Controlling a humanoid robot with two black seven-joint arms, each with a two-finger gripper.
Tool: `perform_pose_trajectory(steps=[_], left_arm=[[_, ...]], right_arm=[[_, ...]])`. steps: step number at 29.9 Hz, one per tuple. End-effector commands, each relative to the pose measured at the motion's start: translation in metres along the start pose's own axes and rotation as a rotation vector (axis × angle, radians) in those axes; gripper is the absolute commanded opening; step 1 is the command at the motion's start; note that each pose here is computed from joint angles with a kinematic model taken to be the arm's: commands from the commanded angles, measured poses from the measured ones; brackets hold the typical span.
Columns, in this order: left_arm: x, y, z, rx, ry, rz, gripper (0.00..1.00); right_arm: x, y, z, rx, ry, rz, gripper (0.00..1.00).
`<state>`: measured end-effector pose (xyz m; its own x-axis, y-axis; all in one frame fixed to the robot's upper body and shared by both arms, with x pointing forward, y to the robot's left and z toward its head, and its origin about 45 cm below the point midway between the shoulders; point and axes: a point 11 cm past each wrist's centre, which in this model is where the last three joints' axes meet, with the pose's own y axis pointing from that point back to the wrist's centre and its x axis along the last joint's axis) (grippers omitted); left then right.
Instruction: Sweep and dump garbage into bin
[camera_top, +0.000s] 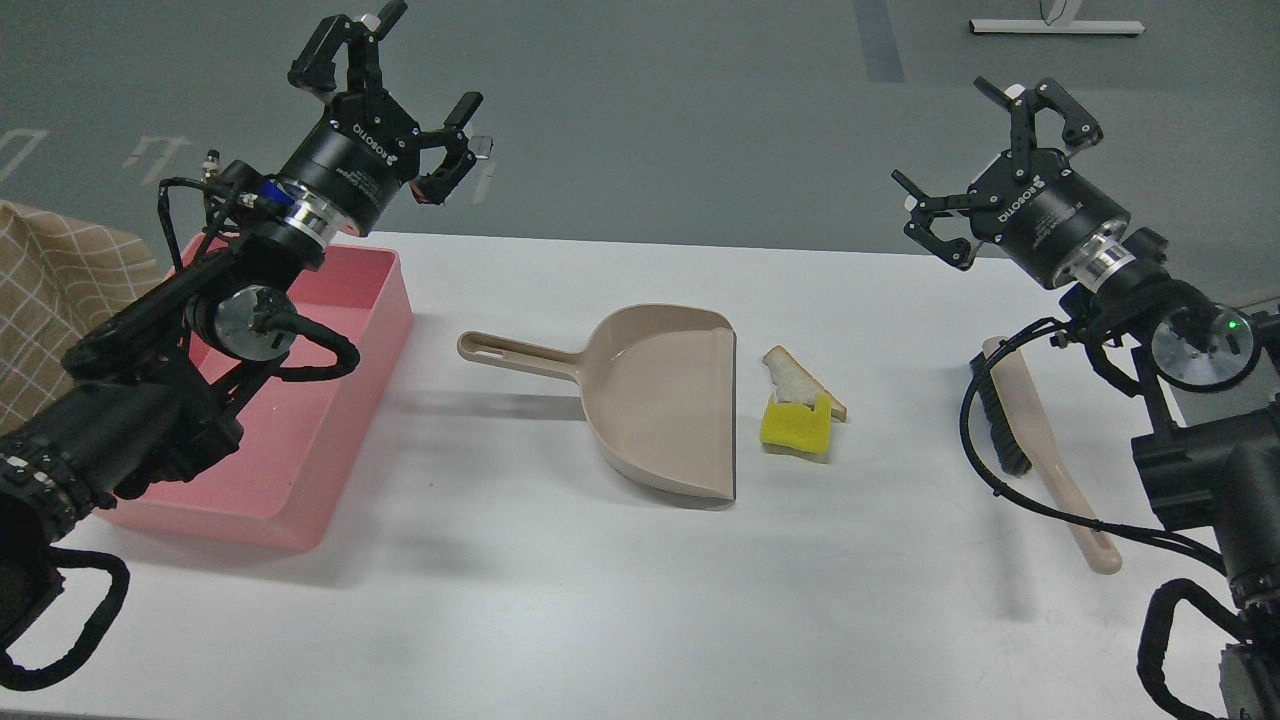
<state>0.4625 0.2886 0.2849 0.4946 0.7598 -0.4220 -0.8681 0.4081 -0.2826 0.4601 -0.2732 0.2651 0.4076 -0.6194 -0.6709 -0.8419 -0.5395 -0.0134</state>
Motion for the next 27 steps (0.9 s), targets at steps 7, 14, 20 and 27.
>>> perform_pose_trajectory(steps=[7, 14, 20, 27], left_arm=[[0.0004, 0.0002, 0.0004, -0.001, 0.000, 0.001, 0.98], [0.0016, -0.0001, 0.0036, -0.006, -0.005, 0.003, 0.98], [0.0017, -0.0002, 0.0035, -0.003, -0.005, 0.003, 0.98], [0.0009, -0.0009, 0.0035, -0.004, -0.004, 0.001, 0.98]], right_arm=[[-0.0010, -0.0006, 0.0008, 0.002, -0.005, -0.004, 1.00], [-0.0012, -0.0012, 0.0021, 0.001, -0.008, -0.005, 1.00], [-0.0015, -0.0013, 0.0029, 0.001, -0.010, -0.006, 1.00], [-0.0007, -0.0009, 0.0054, -0.001, -0.016, -0.005, 1.00]])
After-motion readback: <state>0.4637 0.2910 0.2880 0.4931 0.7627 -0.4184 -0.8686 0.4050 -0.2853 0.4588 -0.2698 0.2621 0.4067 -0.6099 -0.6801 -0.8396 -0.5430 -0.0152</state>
